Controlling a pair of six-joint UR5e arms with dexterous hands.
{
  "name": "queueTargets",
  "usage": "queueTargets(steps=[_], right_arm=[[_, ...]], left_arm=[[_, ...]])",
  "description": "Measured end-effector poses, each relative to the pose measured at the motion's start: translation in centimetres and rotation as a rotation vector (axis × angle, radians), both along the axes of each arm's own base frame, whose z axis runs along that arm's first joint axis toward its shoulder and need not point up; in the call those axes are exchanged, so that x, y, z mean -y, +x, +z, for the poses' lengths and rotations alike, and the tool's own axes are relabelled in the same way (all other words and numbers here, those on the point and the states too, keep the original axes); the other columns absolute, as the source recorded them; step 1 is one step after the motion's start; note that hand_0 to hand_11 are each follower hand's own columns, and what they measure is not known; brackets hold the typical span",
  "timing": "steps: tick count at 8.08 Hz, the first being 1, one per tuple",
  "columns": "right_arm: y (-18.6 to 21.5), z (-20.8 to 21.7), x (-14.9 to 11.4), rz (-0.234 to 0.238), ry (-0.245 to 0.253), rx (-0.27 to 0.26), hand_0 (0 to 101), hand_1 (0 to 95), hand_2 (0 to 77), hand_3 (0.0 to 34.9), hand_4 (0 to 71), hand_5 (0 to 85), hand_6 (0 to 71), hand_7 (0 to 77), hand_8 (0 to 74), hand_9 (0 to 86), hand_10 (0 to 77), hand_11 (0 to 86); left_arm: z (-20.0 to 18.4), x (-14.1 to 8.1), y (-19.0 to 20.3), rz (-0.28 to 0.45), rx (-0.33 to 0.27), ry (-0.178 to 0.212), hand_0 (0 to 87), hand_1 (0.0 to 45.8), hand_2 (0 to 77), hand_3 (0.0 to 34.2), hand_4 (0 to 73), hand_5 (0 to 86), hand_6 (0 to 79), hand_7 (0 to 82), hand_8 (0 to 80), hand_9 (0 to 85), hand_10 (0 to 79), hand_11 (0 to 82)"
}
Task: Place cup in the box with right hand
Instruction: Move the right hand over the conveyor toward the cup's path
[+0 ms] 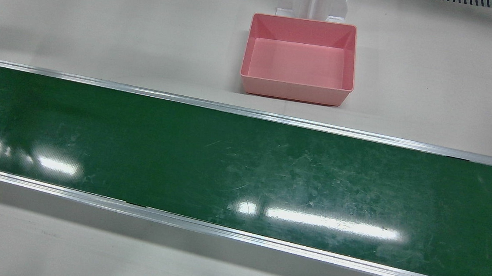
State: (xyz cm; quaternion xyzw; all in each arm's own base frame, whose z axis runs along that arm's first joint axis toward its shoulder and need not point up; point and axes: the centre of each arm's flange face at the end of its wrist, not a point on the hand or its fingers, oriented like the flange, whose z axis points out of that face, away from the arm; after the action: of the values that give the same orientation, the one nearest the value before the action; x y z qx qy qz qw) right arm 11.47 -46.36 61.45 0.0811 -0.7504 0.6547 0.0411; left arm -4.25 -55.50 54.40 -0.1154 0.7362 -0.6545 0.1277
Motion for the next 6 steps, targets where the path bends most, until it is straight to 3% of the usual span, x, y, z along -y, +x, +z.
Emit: queueTargets(steps=[2, 5, 6], right_arm=[[-2.4, -0.1, 0.8, -0.024, -0.005, -0.016, 51, 15.8, 0.5, 0.0, 16.4, 4.9, 9.3, 38.2, 10.9, 19.1, 0.5, 0.5], [-12.8, -4.0, 5.1, -0.124, -0.007, -0.033, 52, 17.5, 0.5, 0.0, 12.0, 5.5, 9.3, 35.5, 10.9, 17.5, 0.0, 0.5], [-16.5, -6.1, 6.0, -0.145, -0.003, -0.033, 54, 18.5, 0.5, 0.0, 10.9, 6.0, 9.3, 32.7, 9.3, 16.9, 0.5, 4.9]], left_arm=[[0.0, 0.0, 0.0, 0.000, 0.000, -0.001, 0.0, 0.5, 1.1, 0.0, 1.1, 0.0, 0.0, 0.5, 0.0, 0.0, 0.0, 0.0], [0.0, 0.0, 0.0, 0.000, 0.000, -0.001, 0.0, 0.5, 1.1, 0.0, 1.1, 0.5, 0.5, 0.5, 0.0, 0.0, 0.0, 0.0], [0.0, 0.0, 0.0, 0.000, 0.000, -0.001, 0.0, 0.5, 1.1, 0.0, 1.1, 0.5, 0.0, 0.5, 0.0, 0.0, 0.0, 0.0]])
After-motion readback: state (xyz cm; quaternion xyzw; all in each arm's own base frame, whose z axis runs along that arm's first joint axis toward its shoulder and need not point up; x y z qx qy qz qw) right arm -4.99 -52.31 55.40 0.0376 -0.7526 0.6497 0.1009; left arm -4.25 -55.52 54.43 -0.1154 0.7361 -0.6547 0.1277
